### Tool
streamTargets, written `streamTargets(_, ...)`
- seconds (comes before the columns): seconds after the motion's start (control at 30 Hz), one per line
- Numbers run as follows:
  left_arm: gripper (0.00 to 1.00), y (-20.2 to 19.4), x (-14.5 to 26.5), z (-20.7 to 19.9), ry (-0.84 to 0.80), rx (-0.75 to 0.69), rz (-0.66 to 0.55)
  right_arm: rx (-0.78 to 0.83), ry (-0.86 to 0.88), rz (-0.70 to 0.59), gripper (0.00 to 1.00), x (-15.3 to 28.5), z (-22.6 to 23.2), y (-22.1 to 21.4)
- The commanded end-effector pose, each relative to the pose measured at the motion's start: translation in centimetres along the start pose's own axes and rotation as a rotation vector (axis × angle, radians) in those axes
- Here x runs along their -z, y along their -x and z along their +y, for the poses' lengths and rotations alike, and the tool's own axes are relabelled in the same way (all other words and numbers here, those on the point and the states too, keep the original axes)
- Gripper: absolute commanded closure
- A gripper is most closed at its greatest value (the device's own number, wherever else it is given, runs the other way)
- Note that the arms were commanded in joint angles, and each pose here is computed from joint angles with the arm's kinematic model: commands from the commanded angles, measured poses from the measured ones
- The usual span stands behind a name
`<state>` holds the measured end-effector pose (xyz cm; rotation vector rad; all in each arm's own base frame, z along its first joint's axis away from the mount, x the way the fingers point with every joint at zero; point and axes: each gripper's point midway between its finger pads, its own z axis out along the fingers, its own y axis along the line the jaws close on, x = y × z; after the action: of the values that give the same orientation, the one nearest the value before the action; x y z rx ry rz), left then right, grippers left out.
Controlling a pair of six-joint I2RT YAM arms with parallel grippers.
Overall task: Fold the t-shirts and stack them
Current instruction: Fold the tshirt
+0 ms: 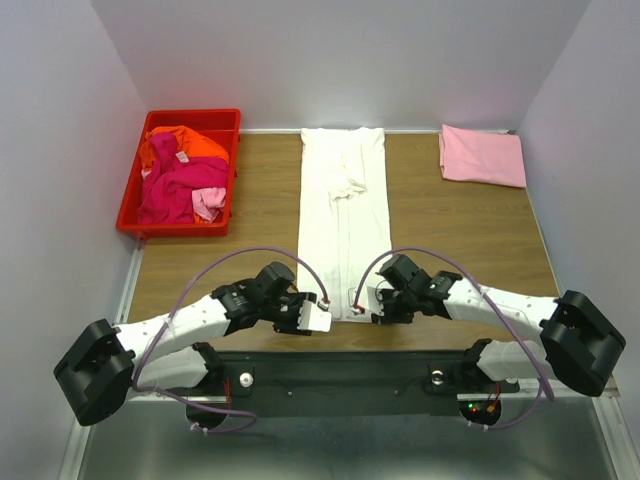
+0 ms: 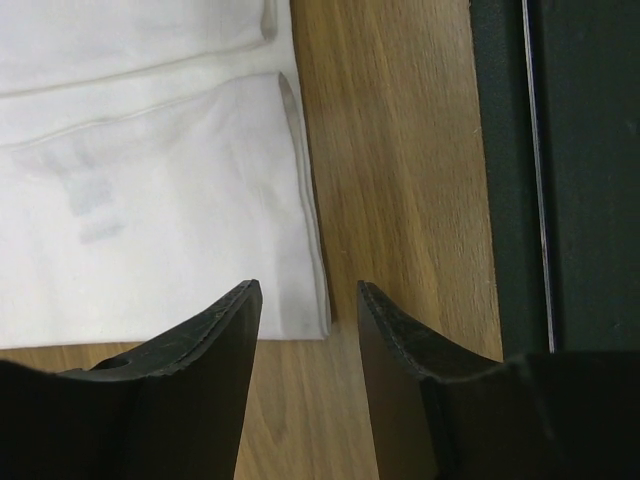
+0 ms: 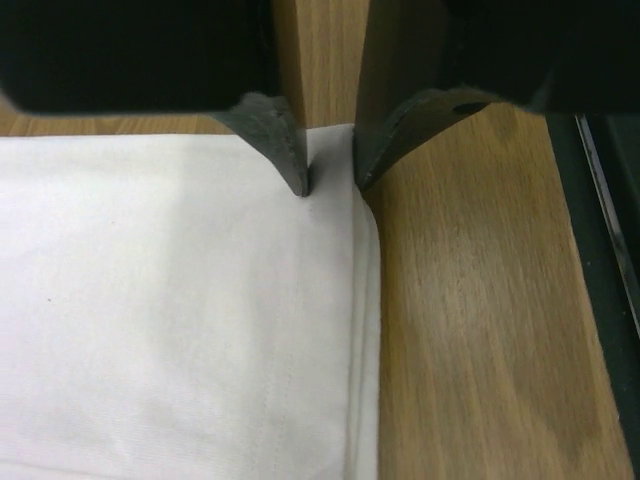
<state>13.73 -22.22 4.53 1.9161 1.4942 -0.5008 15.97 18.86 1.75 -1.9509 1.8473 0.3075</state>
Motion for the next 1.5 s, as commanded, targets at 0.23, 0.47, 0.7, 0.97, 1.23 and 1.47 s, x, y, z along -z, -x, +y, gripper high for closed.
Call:
streamTargets(0.23, 0.43, -2.2, -1.6, 0.4, 0.001, -0.008, 0.124, -0.031, -0.012, 0.094, 0.99, -1.0, 1.0, -2.8)
streamTargets(0.47, 0.78, -3.1, -2.1, 0.3, -0.013, -0.021, 0.162, -0.034, -0.032, 0.09, 0.99, -0.7, 0.8, -2.8)
streamTargets(0.7, 1.0, -1.0, -0.9, 1.3, 0.005, -0.011, 0.126, -0.042, -0.104, 0.075, 0.99, 1.0, -1.5, -0.8)
streamTargets(0.97, 1.0, 3.7, 1.9, 5.1, 0.116, 0.041, -0.007, -0.021, -0.182, 0.028, 0.99, 3.4, -5.2, 2.8)
streamTargets(1.23, 1.0, 4.7, 4.4, 9.6, 0.221, 0.013, -0.057, -0.008, -0.285, 0.001, 0.99, 5.8, -9.1, 3.1)
streamTargets(1.47, 1.0, 4.0, 5.6, 17.2, 0.365, -0.003, -0.052, 0.021, -0.392, -0.014, 0.99, 7.8, -16.2, 3.1)
